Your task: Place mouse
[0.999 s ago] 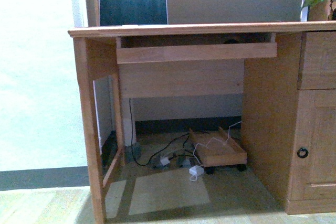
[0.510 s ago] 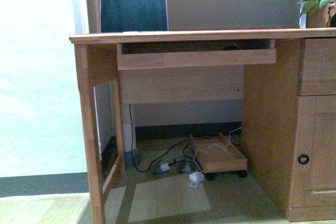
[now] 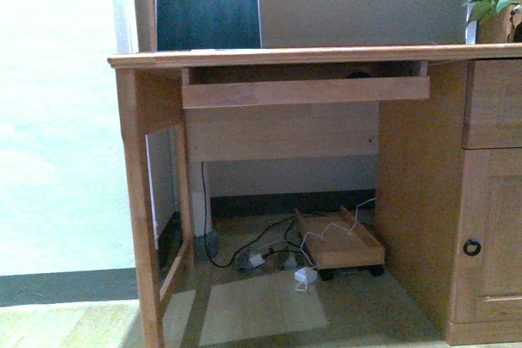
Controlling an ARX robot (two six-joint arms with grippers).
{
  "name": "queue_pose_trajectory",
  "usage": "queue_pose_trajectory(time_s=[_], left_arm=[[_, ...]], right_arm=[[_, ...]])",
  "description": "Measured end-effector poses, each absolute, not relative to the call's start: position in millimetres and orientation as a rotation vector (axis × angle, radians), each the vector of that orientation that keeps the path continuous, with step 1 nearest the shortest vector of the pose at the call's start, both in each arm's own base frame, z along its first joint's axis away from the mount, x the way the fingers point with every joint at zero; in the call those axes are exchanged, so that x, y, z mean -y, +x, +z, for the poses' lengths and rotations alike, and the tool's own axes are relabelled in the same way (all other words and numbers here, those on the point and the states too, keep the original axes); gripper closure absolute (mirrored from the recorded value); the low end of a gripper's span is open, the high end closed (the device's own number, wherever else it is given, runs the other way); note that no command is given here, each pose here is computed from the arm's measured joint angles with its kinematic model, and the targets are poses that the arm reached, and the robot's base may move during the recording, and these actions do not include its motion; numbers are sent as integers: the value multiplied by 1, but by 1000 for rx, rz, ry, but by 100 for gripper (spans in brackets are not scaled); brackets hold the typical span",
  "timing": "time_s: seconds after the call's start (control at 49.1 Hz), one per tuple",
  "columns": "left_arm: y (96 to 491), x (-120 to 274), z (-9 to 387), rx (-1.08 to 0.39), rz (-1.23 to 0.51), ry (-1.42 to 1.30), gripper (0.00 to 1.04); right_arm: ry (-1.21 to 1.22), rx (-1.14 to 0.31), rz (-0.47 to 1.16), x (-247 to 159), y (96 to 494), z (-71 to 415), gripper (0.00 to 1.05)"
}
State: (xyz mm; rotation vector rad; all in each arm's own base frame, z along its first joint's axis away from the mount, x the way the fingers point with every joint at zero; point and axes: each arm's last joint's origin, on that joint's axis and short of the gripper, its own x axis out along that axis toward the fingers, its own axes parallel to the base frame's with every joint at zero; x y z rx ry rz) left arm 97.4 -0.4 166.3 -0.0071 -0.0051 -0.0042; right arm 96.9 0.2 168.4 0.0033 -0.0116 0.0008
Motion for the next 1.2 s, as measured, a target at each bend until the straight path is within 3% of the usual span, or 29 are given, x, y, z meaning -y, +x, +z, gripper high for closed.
queue_pose_trajectory(time_s=[1.202], left_arm=[[97,0,166,5,-5,-7,8]], right_arm=[[3,12,2,0,97,168,7]])
